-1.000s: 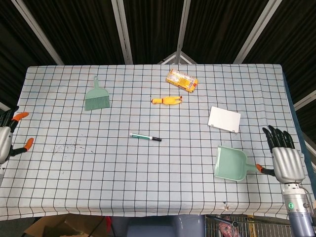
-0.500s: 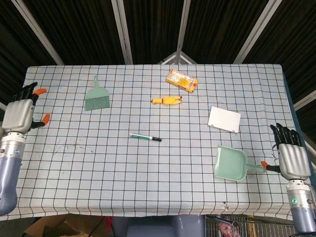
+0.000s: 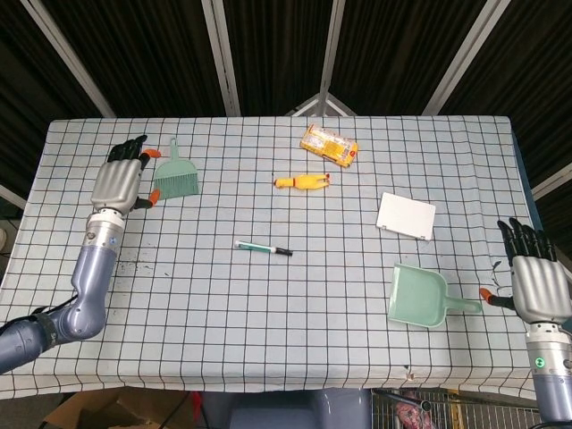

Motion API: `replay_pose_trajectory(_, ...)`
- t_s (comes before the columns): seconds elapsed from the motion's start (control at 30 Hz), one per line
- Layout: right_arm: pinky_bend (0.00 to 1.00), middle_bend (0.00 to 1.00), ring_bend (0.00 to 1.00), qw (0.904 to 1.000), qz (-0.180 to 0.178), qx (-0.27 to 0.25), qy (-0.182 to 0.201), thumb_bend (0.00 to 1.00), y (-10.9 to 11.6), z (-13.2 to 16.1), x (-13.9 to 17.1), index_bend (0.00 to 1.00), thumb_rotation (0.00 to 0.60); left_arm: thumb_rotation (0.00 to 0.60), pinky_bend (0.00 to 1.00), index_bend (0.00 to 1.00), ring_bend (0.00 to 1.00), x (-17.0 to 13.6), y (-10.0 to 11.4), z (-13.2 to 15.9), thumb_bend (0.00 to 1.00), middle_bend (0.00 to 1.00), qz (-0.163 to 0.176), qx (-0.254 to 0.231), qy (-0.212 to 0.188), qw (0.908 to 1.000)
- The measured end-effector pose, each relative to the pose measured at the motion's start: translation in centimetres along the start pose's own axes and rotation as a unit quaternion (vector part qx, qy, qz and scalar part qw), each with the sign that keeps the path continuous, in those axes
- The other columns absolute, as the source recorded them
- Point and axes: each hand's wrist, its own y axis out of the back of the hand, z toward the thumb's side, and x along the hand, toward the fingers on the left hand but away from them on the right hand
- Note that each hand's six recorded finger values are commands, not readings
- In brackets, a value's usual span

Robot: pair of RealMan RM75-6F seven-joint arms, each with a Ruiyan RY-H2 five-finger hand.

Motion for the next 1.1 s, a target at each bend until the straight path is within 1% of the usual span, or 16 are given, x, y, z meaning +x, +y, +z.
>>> replay_pose_trajectory(0.1, 0.00, 0.00, 0.02, 1.0000, 0.004, 0.001, 0.001, 0.09, 0.0, 0.2, 0.0, 0.02, 0.600, 0.600, 0.00, 0.28, 0.00, -0.1, -0.4, 1.4, 0.48, 0.00, -0.031, 0.012, 0.011, 0.9994)
replay_pose_trajectory(0.2, 0.00, 0.00, 0.02, 1.0000, 0.008, 0.003, 0.002, 0.09, -0.1, 0.3, -0.1, 0.02, 0.600, 0.600, 0.00, 0.28, 0.00, -0.4, -1.0, 2.5, 0.48, 0.00, -0.067, 0.011, 0.026, 0.9974)
replay_pose_trajectory(0.37, 0.00, 0.00, 0.02, 0.9999, 0.010, 0.001, 0.005, 0.09, -0.2, 0.8, -0.3, 0.02, 0.600, 0.600, 0.00, 0.28, 0.00, -1.4, -2.1, 5.3, 0.48, 0.00, -0.147, 0.002, 0.057, 0.9874)
replay_pose_trajectory(0.4, 0.00, 0.00, 0.02, 0.9999, 0.012, 0.001, 0.006, 0.09, -0.4, 0.9, -0.4, 0.02, 0.600, 0.600, 0.00, 0.29, 0.00, -1.6, -2.4, 6.4, 0.48, 0.00, -0.167, 0.001, 0.059, 0.9842)
replay_pose_trajectory(0.5, 0.00, 0.00, 0.02, 0.9999, 0.015, 0.000, 0.007, 0.09, -0.8, 0.9, -0.5, 0.02, 0.600, 0.600, 0.00, 0.32, 0.00, -2.0, -2.8, 9.6, 0.48, 0.00, -0.204, 0.001, 0.046, 0.9778)
replay_pose_trajectory(0.57, 0.00, 0.00, 0.02, 0.9998, 0.016, 0.001, 0.006, 0.09, -1.0, 0.8, -0.6, 0.02, 0.600, 0.600, 0.00, 0.33, 0.00, -2.2, -3.3, 11.0, 0.48, 0.00, -0.218, -0.007, 0.037, 0.9751)
replay_pose_trajectory(0.67, 0.00, 0.00, 0.02, 0.9998, 0.019, 0.002, 0.004, 0.09, -1.2, 0.6, -0.6, 0.02, 0.600, 0.600, 0.00, 0.35, 0.00, -2.1, -4.0, 12.6, 0.48, 0.00, -0.225, -0.019, 0.016, 0.9741)
replay_pose_trajectory(0.77, 0.00, 0.00, 0.02, 0.9998, 0.020, 0.002, 0.003, 0.09, -1.3, 0.5, -0.7, 0.02, 0.600, 0.600, 0.00, 0.35, 0.00, -1.7, -4.7, 14.5, 0.47, 0.00, -0.215, -0.023, -0.017, 0.9762)
replay_pose_trajectory(0.83, 0.00, 0.00, 0.02, 0.9998, 0.020, 0.002, 0.004, 0.09, -1.4, 0.6, -0.6, 0.02, 0.600, 0.600, 0.00, 0.35, 0.00, -1.3, -5.6, 15.4, 0.47, 0.01, -0.206, -0.015, -0.031, 0.9779)
replay_pose_trajectory(0.97, 0.00, 0.00, 0.02, 0.9997, 0.022, 0.002, 0.006, 0.09, -1.6, 0.6, -0.4, 0.02, 0.600, 0.600, 0.00, 0.35, 0.00, -0.6, -7.3, 16.3, 0.47, 0.01, -0.190, 0.000, -0.039, 0.9810)
replay_pose_trajectory(1.1, 0.00, 0.00, 0.02, 0.9997, 0.024, 0.006, 0.004, 0.09, -1.7, 0.5, -0.4, 0.02, 0.600, 0.600, 0.00, 0.35, 0.00, -0.2, -9.0, 16.5, 0.47, 0.01, -0.187, 0.011, -0.043, 0.9814)
